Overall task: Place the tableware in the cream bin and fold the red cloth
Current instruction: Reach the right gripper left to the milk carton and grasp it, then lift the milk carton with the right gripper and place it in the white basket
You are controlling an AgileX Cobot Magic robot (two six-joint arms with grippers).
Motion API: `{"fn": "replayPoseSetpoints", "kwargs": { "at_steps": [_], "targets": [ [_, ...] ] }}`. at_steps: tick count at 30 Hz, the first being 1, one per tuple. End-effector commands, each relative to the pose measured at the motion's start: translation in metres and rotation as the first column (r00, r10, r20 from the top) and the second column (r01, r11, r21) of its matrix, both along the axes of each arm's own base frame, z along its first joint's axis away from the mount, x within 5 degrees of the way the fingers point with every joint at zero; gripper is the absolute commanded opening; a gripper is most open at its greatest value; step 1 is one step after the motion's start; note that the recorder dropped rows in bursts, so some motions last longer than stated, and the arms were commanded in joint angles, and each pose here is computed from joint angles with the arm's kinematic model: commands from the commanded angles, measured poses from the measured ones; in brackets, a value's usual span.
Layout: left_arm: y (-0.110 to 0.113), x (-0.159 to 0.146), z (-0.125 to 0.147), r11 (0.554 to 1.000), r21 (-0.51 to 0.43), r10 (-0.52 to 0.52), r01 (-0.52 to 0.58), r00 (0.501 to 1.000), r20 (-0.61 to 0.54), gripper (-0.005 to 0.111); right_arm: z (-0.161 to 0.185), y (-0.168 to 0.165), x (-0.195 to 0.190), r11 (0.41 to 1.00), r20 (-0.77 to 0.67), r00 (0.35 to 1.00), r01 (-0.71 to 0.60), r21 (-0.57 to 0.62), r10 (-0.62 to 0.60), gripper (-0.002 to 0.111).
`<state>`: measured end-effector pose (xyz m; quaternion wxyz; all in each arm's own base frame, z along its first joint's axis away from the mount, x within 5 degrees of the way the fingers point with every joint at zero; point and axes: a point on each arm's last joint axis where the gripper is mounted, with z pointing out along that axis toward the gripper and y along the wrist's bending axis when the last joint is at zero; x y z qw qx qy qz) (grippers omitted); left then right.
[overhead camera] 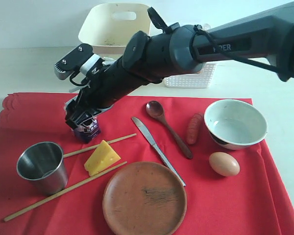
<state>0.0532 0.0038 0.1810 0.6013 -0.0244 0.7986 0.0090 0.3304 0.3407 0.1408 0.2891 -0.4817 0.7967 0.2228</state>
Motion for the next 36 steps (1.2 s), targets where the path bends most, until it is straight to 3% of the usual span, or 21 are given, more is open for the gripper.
{"fn": "replayPoseSetpoints", "kwargs": {
  "at_steps": [1, 7, 12, 21, 29, 36],
  "targets": [
    [0.000, 0.000, 0.000, 1.000, -0.001, -0.008, 0.008, 1.000, 0.010, 0.000, 0.002, 0.001, 0.001, 1.000, 0.004, 1.000, 0.005, 0.008, -0.005, 0.034],
    [0.000, 0.000, 0.000, 1.000, -0.001, -0.008, 0.008, 1.000, 0.010, 0.000, 0.003, 0.001, 0.000, 1.000, -0.017, 1.000, 0.011, 0.011, -0.011, 0.001],
    [0.000, 0.000, 0.000, 1.000, -0.001, -0.008, 0.008, 1.000, 0.010, 0.000, 0.019, 0.000, -0.002, 0.999, -0.001, 1.000, 0.010, 0.033, -0.010, 0.000],
    [0.000, 0.000, 0.000, 1.000, -0.001, -0.008, 0.008, 1.000, 0.010, 0.000, 0.101, -0.016, -0.006, 0.993, 0.159, 0.987, -0.005, 0.121, -0.015, 0.000],
    [0.000, 0.000, 0.000, 1.000, -0.001, -0.008, 0.008, 1.000, 0.010, 0.000, 0.170, -0.081, 0.021, 0.961, 0.265, 0.942, 0.145, 0.234, -0.207, 0.000],
    [0.000, 0.000, 0.000, 1.000, -0.001, -0.008, 0.008, 1.000, 0.010, 0.000, 0.181, -0.151, 0.060, 0.894, 0.256, 0.870, 0.352, 0.277, -0.422, 0.000]
  ]
}}
